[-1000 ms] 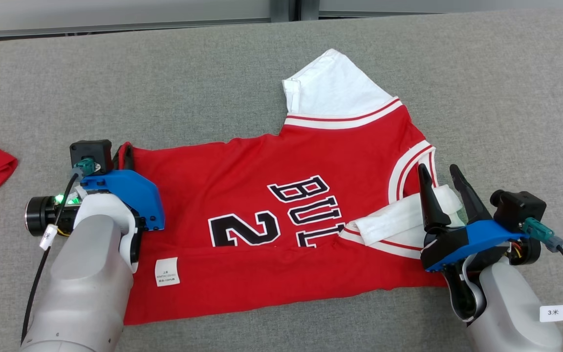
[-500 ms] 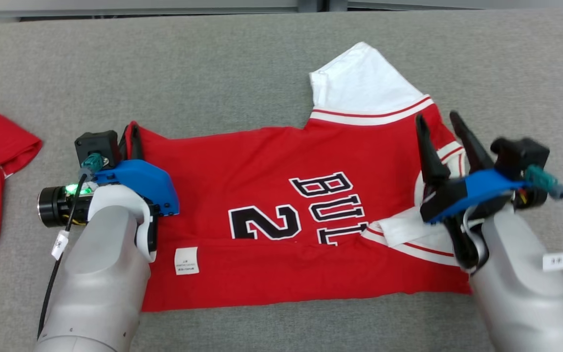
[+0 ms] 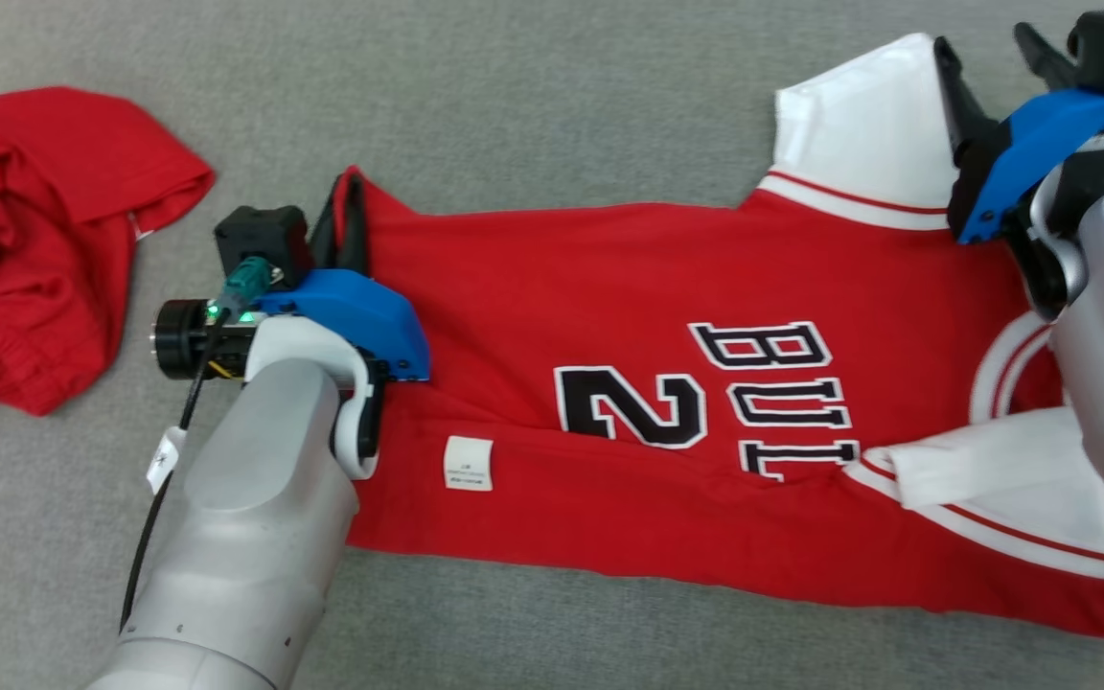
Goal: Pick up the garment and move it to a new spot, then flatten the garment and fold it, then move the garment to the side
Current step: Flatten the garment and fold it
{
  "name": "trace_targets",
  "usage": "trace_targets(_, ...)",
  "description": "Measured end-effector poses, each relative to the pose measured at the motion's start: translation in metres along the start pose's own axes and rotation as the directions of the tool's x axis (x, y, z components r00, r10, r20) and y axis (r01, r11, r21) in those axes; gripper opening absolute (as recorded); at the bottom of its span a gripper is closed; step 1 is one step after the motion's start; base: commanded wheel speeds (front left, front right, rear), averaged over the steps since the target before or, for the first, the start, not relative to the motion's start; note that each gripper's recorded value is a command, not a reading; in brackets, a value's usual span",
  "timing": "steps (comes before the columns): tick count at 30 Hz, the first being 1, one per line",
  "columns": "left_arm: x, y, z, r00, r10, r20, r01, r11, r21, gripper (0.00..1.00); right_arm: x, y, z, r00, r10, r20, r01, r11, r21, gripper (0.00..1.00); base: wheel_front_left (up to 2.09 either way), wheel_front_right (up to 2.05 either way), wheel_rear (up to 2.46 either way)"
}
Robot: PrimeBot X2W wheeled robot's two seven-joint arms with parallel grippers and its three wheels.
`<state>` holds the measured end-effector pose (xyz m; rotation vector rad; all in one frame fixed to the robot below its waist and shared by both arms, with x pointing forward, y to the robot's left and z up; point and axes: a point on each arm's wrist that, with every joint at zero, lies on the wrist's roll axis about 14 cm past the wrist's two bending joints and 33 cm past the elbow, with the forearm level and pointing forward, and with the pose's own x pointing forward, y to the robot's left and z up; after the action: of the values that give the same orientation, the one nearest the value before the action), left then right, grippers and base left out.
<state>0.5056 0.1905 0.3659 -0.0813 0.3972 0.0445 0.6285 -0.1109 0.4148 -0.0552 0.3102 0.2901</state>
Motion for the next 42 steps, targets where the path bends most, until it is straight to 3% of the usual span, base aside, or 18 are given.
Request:
trace_targets(7,-0.004,-0.003,-0.014,1.000,0.007,-0.026,-0.007,1.000,-0.018,0.00,0.032,0.012,-0.043,0.981,0.028,-0.193,-0.038,0.998,-0.045,1.00,0.00,0.00,0.00)
trace_targets(12,-0.003,-0.004,-0.018,0.999,0.017,-0.040,-0.017,1.000,-0.020,0.00,0.046,0.019,-0.048,0.975,0.041,-0.219,-0.058,0.996,-0.071,1.00,0.00,0.00,0.00)
trace_targets(13,-0.002,-0.005,-0.019,0.999,0.018,-0.041,-0.019,1.000,-0.018,0.00,0.048,0.020,-0.048,0.974,0.043,-0.223,-0.060,0.996,-0.068,0.82,0.00,0.00,0.00)
trace_targets(14,-0.002,-0.005,-0.019,0.999,0.021,-0.043,-0.022,1.000,-0.019,0.00,0.050,0.020,-0.048,0.973,0.044,-0.226,-0.061,0.996,-0.070,0.00,0.00,0.00,0.00)
trace_targets(22,0.005,-0.005,-0.005,0.999,0.051,-0.004,-0.051,0.998,-0.043,0.00,0.047,0.002,-0.023,0.996,0.012,-0.084,-0.018,0.997,-0.078,0.00,0.00,0.00,0.00)
trace_targets(29,0.012,0.000,0.024,0.992,0.091,0.087,-0.084,0.994,-0.075,0.00,0.030,-0.033,0.016,0.993,-0.077,0.086,0.078,0.997,-0.009,0.00,0.00,0.00,0.00)
trace_targets(36,0.010,0.013,0.035,0.980,0.145,0.136,-0.129,0.984,-0.121,0.00,-0.008,-0.046,0.043,0.967,-0.134,0.219,0.119,0.990,0.078,0.00,0.00,0.00,0.00)
trace_targets(42,-0.001,0.012,0.043,0.974,0.148,0.172,-0.125,0.983,-0.137,0.00,-0.059,-0.041,0.036,0.950,-0.154,0.273,0.109,0.979,0.173,0.00,0.00,0.00,0.00)
